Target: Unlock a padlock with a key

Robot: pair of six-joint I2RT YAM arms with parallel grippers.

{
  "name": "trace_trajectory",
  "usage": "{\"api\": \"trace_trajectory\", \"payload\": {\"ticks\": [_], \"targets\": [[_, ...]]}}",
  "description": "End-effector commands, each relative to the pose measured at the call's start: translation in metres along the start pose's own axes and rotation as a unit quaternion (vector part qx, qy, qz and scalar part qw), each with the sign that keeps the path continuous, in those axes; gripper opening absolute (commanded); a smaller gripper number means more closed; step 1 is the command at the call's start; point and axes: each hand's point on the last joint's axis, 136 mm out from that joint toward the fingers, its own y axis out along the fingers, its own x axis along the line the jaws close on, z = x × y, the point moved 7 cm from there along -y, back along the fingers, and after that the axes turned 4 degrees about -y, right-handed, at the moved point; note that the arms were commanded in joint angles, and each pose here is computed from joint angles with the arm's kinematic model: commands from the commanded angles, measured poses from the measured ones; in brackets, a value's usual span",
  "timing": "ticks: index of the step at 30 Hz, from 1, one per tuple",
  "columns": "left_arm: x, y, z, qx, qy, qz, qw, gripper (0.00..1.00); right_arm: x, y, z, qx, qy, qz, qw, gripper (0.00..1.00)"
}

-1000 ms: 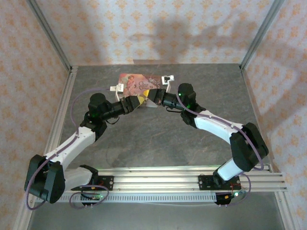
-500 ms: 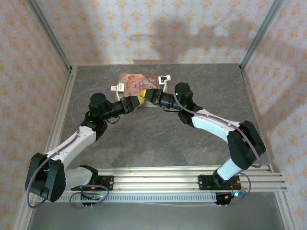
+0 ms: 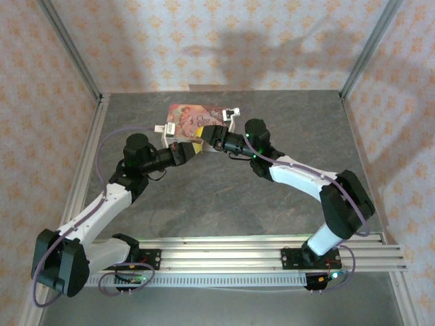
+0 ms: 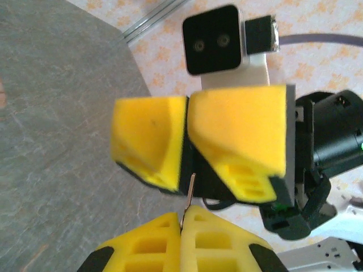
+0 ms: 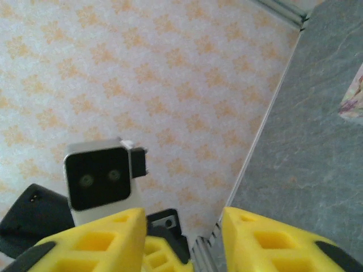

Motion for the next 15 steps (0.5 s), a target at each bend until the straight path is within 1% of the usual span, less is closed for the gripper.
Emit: {"api": "trace_trajectory", "payload": {"ticks": [1,3,5,10,13,15], "targets": [[-0.008,-0.011,0.004,0.012,0.064,-0.026,0.998,0.00,0.022,-0.010,-0.014,-0.015,-0.013,0.008,1.000,0.49],[-0.010,-0.015,0.007,0.018,0.077,-0.025,0.997,0.00,0.026,-0.013,-0.013,0.000,-0.011,0.008,1.000,0.51],[-0.012,-0.017,0.009,0.024,0.082,-0.025,0.996,0.00,0.030,-0.015,-0.010,0.021,-0.006,0.002,1.000,0.50],[-0.012,-0.018,0.009,0.021,0.078,-0.015,0.997,0.00,0.041,-0.017,0.002,0.056,-0.007,-0.036,0.998,0.42],[-0.013,-0.015,0.007,0.020,0.069,-0.004,0.997,0.00,0.044,-0.017,0.010,0.063,-0.020,-0.040,0.997,0.35],[-0.015,-0.015,0.006,0.019,0.068,0.003,0.998,0.00,0.043,-0.016,0.014,0.067,-0.022,-0.039,0.997,0.33]]}}
